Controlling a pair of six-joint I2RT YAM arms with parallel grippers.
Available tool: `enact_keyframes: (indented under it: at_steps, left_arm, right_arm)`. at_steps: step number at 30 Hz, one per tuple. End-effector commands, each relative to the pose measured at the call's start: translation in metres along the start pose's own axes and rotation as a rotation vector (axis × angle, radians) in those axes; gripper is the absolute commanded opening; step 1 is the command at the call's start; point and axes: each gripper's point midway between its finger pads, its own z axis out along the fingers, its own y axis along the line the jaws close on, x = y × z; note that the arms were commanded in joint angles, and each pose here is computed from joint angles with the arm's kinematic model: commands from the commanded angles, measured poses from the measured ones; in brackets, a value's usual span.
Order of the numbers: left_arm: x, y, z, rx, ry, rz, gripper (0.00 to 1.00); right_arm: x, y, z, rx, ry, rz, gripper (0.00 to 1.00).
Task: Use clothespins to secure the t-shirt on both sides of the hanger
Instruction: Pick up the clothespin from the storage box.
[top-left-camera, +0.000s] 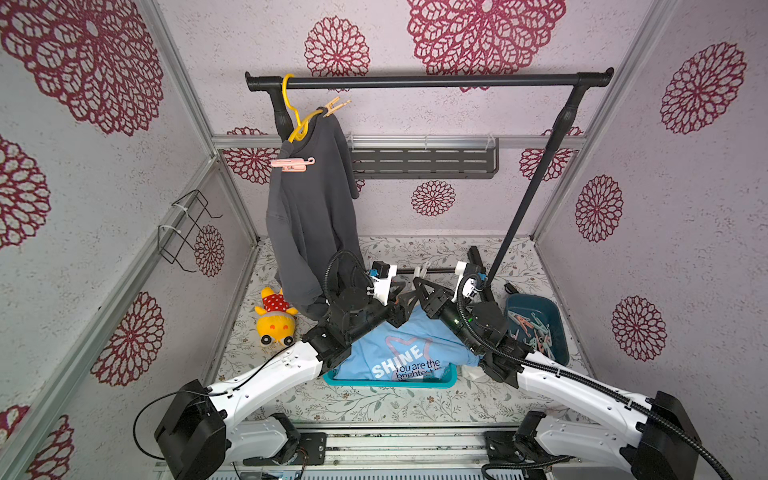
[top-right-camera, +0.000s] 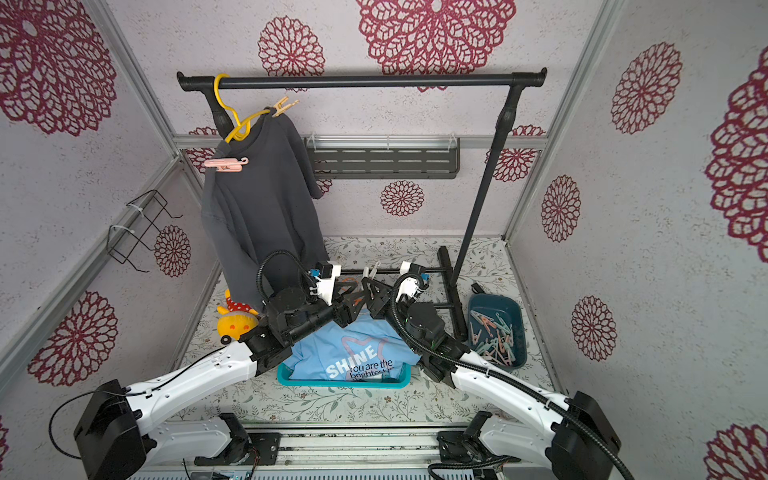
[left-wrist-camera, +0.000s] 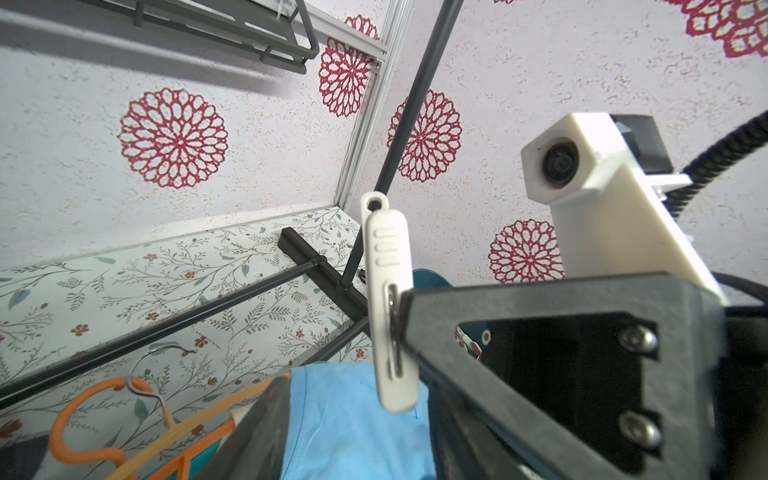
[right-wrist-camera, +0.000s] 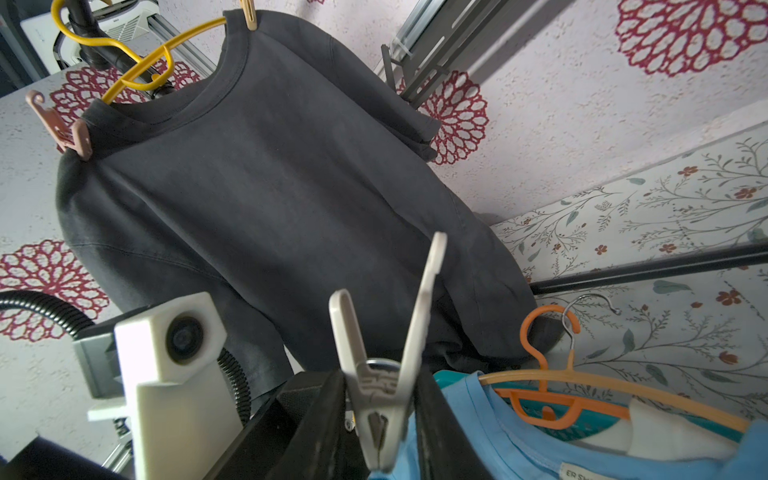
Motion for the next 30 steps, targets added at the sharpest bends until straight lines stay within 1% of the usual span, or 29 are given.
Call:
enact_keyframes:
  at_steps: [1, 5, 12, 16, 19, 21, 24, 27, 29, 30]
  left_arm:
    - [-0.013, -0.012, -0.003, 0.042, -0.058, 0.021, 0.53]
    - [-0.014, -0.011, -0.002, 0.041, -0.062, 0.034, 0.49]
    - [-0.014, -0.011, -0.001, 0.035, -0.060, 0.036, 0.38]
    - [-0.013, -0.011, 0.000, 0.039, -0.055, 0.036, 0.34]
    - [-0.013, -0.011, 0.001, 0.040, -0.050, 0.031, 0.26]
    - [-0.012, -0.011, 0.000, 0.040, -0.047, 0.030, 0.24]
    - [-0.010, -0.012, -0.001, 0.044, -0.043, 0.033, 0.18]
    - [-0.008, -0.011, -0.003, 0.041, -0.035, 0.037, 0.10]
    - [-0.007, -0.010, -0.004, 0.038, -0.035, 0.047, 0.07]
    - [-0.006, -0.009, -0.005, 0.034, -0.036, 0.052, 0.03]
  right_arm:
    - [-0.007, 0.019, -0.006, -0.060, -0.011, 0.036, 0.31]
    - [-0.004, 0.019, -0.006, -0.063, 0.000, 0.037, 0.31]
    - [0.001, 0.016, -0.007, -0.047, 0.012, 0.032, 0.31]
    - [0.001, 0.015, -0.007, -0.040, 0.012, 0.026, 0.31]
    - [0.001, 0.015, -0.007, -0.037, 0.015, 0.020, 0.31]
    - [0.001, 0.015, -0.007, -0.037, 0.013, 0.018, 0.31]
    - [0.000, 0.013, -0.007, -0.027, 0.010, 0.013, 0.33]
    - [-0.002, 0.012, -0.007, -0.014, 0.004, 0.005, 0.35]
    - [-0.002, 0.009, -0.007, 0.009, 0.005, -0.010, 0.37]
    - [-0.003, 0.007, -0.006, 0.029, 0.004, -0.019, 0.39]
